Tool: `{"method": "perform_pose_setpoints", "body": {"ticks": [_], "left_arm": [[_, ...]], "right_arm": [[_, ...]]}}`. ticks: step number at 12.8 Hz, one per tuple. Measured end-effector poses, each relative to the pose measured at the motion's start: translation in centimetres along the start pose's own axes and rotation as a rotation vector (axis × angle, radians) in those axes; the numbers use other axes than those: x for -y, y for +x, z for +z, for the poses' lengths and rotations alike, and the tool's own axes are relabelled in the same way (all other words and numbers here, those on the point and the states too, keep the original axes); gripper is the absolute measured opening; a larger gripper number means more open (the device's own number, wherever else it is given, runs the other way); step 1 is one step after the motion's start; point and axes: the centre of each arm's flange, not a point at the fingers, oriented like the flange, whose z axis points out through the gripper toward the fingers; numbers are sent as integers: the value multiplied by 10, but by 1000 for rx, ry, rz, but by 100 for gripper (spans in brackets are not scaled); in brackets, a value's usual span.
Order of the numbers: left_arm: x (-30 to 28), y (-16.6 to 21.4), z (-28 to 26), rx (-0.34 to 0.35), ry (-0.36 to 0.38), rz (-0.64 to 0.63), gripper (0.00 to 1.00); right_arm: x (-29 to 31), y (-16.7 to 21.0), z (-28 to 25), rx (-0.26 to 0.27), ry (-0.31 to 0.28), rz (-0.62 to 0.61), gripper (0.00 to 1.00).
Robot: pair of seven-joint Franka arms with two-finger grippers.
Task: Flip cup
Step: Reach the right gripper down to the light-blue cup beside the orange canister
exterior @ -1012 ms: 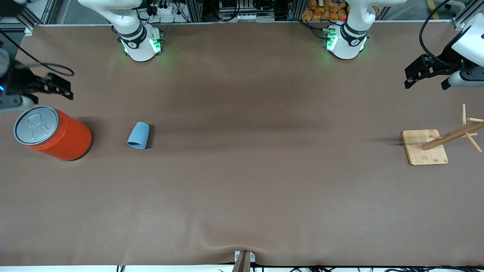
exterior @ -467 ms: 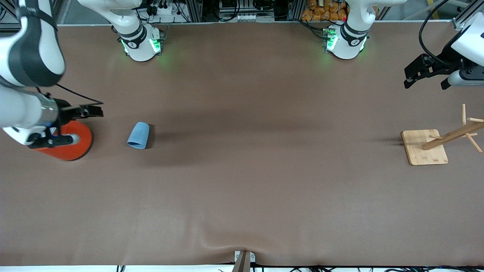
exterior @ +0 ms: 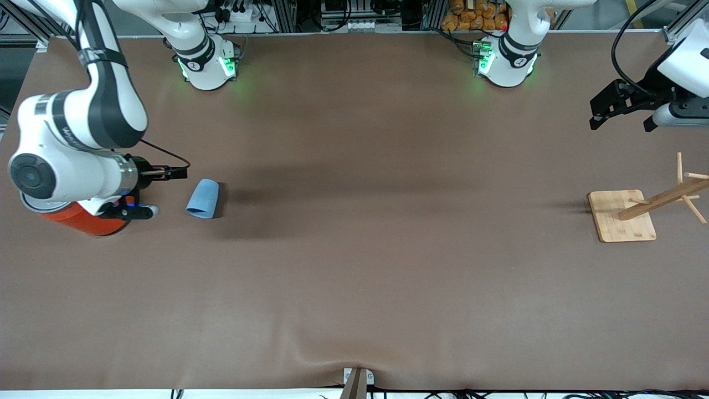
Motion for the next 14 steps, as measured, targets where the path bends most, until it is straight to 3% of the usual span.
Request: {"method": "perform_pose_setpoints", "body": {"ticks": [6, 14], "left_arm": [[-3, 0, 1, 6, -18, 2, 100], [-27, 0, 6, 13, -4, 47, 100]], "right_arm": [[-1, -7, 37, 11, 21, 10, 100], [5, 8, 110, -147, 32, 13, 100]]}}
